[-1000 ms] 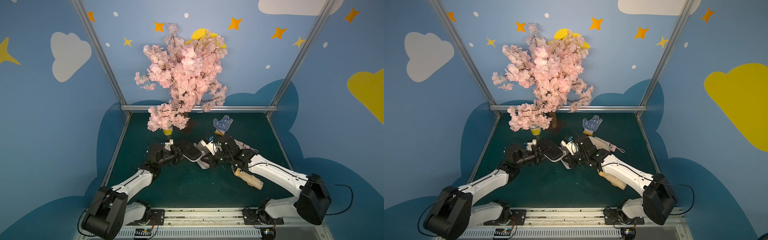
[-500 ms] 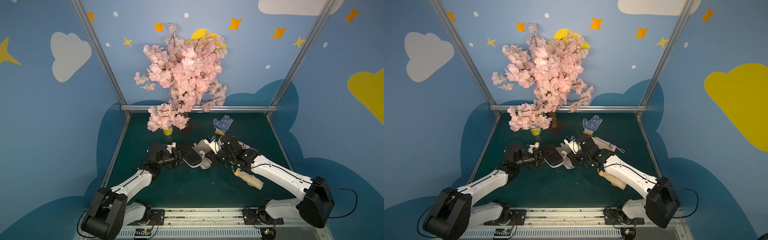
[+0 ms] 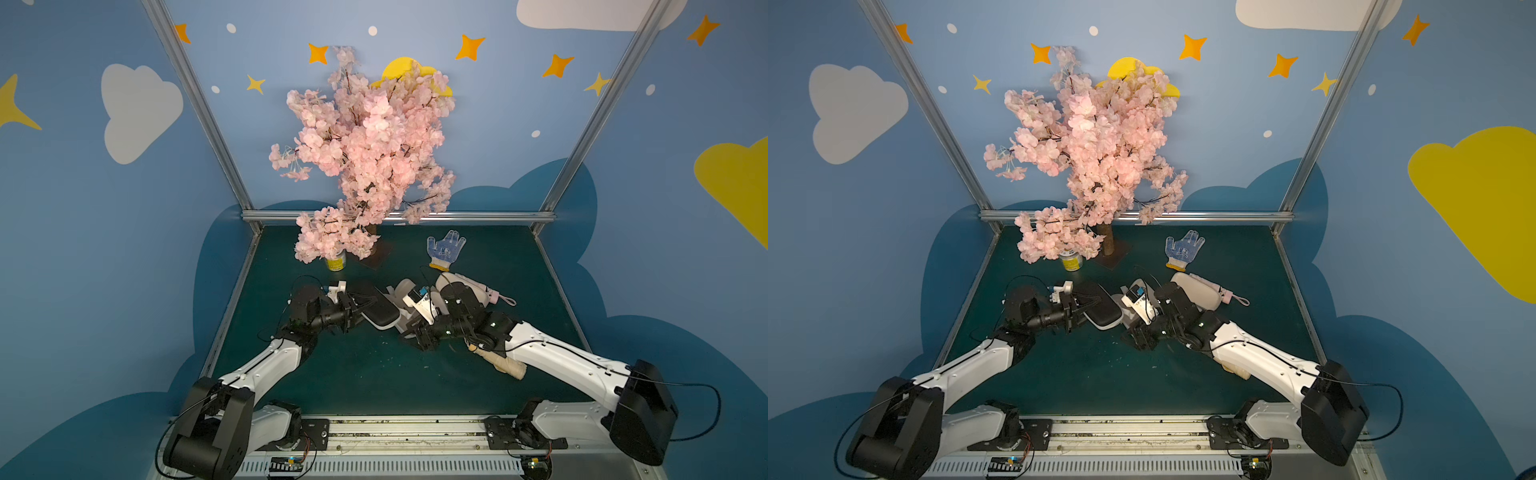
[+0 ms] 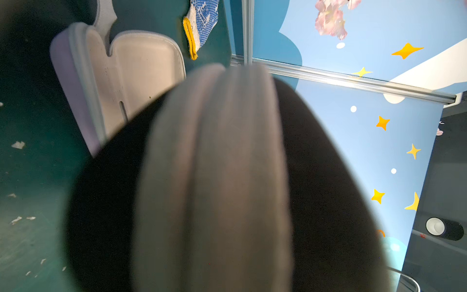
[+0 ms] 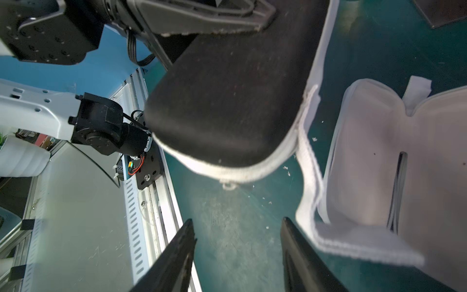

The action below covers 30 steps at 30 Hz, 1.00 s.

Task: Put umbrellas into zippered umbrella sleeves
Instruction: Zip the zipper on the umbrella sleeve.

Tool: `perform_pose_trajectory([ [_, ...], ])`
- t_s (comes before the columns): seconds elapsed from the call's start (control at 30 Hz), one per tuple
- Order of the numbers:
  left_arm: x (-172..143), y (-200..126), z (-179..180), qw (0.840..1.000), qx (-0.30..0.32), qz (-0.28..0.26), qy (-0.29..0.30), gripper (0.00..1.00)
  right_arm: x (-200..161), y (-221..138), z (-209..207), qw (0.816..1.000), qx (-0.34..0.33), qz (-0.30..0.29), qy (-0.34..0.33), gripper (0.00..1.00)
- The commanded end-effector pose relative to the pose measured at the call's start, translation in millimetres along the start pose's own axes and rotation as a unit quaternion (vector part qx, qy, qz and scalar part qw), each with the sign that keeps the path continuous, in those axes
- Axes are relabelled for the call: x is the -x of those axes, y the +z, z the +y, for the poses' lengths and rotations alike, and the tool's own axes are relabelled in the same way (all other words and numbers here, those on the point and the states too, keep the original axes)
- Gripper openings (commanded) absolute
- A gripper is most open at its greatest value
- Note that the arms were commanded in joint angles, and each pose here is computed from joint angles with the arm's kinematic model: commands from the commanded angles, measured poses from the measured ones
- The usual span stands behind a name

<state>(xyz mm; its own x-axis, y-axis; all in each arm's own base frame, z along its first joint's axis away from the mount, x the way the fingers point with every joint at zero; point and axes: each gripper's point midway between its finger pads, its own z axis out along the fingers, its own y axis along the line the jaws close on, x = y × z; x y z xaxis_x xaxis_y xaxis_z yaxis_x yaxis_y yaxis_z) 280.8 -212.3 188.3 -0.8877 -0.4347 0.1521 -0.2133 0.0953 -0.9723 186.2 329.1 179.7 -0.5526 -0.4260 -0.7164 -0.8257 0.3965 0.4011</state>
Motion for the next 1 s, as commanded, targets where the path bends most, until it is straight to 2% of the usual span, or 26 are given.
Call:
perform_pose_trajectory([
  [0.0,-10.4,-0.6,-30.2,0.998,-0.037,0.015,0.051,0.13,24.8,2.5,0.7,1.0,-0.003,-0.027,-0.011,0.54],
  [0.1,-16.0,0.9,-28.2,0.998,-0.036,0.022,0.053,0.12,31.4,4.4,2.9,0.999,0.003,-0.026,-0.02,0.52],
  [0.37,-19.9,5.0,-20.7,0.998,-0.029,0.029,0.055,0.11,37.0,2.6,4.1,0.999,0.001,-0.027,-0.029,0.36],
  [0.67,-23.8,8.9,-12.6,0.998,-0.017,0.036,0.058,0.1,41.7,-0.7,5.0,0.999,-0.003,-0.029,-0.027,0.28],
  [0.87,-22.8,8.9,-9.5,0.998,-0.015,0.035,0.055,0.1,41.0,-2.5,0.7,0.999,-0.014,-0.03,-0.017,0.12],
  [0.97,-24.3,7.8,-10.3,0.998,-0.014,0.039,0.053,0.09,38.2,-7.5,-14.3,0.998,-0.056,-0.027,0.01,0.05],
])
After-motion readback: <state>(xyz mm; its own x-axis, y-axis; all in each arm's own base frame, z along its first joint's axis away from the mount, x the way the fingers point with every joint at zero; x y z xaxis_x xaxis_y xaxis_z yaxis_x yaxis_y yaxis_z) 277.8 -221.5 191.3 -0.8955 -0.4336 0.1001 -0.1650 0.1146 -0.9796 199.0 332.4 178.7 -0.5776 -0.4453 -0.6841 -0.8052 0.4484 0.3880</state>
